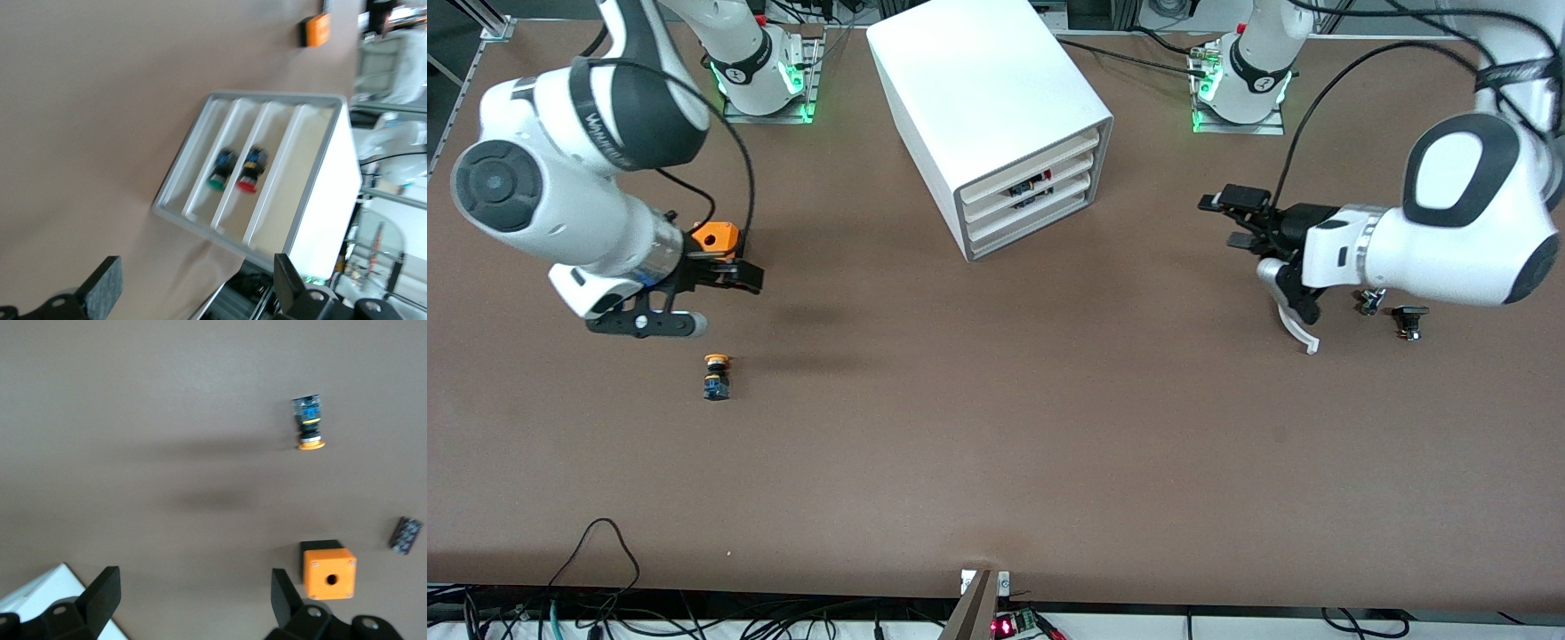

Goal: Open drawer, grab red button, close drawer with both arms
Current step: 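Reach the left gripper to the drawer handle while the right gripper approaches, then pull the drawer open with the left gripper while the right gripper nears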

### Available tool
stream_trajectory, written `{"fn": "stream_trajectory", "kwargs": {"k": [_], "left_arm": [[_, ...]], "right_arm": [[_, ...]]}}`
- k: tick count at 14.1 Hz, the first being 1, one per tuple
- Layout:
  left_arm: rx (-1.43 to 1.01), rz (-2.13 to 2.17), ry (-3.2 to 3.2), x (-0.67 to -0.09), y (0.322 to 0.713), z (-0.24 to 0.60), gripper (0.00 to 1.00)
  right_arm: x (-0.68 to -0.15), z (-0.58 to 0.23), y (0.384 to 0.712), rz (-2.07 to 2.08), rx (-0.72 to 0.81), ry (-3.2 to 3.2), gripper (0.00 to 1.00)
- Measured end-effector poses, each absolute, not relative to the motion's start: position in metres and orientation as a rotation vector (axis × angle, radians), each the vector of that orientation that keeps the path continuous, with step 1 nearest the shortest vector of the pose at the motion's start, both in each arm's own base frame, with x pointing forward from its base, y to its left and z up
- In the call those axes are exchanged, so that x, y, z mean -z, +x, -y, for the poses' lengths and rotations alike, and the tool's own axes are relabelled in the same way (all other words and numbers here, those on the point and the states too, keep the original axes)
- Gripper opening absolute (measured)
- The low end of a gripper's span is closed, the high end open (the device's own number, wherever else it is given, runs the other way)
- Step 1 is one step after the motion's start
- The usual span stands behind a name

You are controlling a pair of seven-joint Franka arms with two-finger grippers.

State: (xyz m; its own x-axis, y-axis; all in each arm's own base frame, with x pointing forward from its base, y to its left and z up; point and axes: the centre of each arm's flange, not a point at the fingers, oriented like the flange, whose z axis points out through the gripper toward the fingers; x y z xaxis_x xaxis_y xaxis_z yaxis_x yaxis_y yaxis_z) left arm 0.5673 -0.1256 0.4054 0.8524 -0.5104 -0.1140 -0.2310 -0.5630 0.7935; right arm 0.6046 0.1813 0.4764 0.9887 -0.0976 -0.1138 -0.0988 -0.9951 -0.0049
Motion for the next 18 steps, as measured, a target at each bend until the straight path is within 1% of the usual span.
{"fn": "stream_trajectory", "kwargs": {"k": [2,4,7,9,10,11,12,14,15,16,18], "left_arm": [[0.333,0.552,2.081,-0.368,0.559,0.143,0.99],[0.288,0.524,2.0,-0.331,0.538,0.163,0.98],[0.224,0.477,1.873,-0.275,0.49,0.19,0.97],[0.202,0.422,1.8,-0.24,0.453,0.193,0.95],[0.206,0.393,1.776,-0.228,0.437,0.196,0.89],[0.216,0.369,1.761,-0.218,0.422,0.2,0.88],[0.226,0.352,1.759,-0.211,0.412,0.203,0.82],[0.252,0.341,1.763,-0.202,0.396,0.21,0.62],[0.264,0.336,1.757,-0.198,0.389,0.215,0.59],[0.265,0.327,1.743,-0.194,0.383,0.221,0.59],[0.26,0.322,1.712,-0.183,0.371,0.232,0.56]], "right_arm": [[-0.489,-0.217,0.603,-0.274,-0.141,-3.098,1.0],[-0.496,-0.249,0.603,-0.384,-0.137,-3.047,1.0],[-0.499,-0.277,0.606,-0.531,-0.132,-3.005,1.0],[-0.501,-0.293,0.606,-0.627,-0.132,-2.979,1.0],[-0.502,-0.302,0.605,-0.669,-0.13,-2.966,1.0],[-0.504,-0.313,0.604,-0.708,-0.126,-2.952,1.0],[-0.505,-0.324,0.603,-0.745,-0.123,-2.939,1.0],[-0.507,-0.348,0.598,-0.815,-0.119,-2.912,1.0],[-0.509,-0.359,0.596,-0.847,-0.117,-2.898,1.0],[-0.509,-0.369,0.594,-0.881,-0.119,-2.882,1.0],[-0.51,-0.382,0.595,-0.958,-0.157,-2.821,1.0]]}}
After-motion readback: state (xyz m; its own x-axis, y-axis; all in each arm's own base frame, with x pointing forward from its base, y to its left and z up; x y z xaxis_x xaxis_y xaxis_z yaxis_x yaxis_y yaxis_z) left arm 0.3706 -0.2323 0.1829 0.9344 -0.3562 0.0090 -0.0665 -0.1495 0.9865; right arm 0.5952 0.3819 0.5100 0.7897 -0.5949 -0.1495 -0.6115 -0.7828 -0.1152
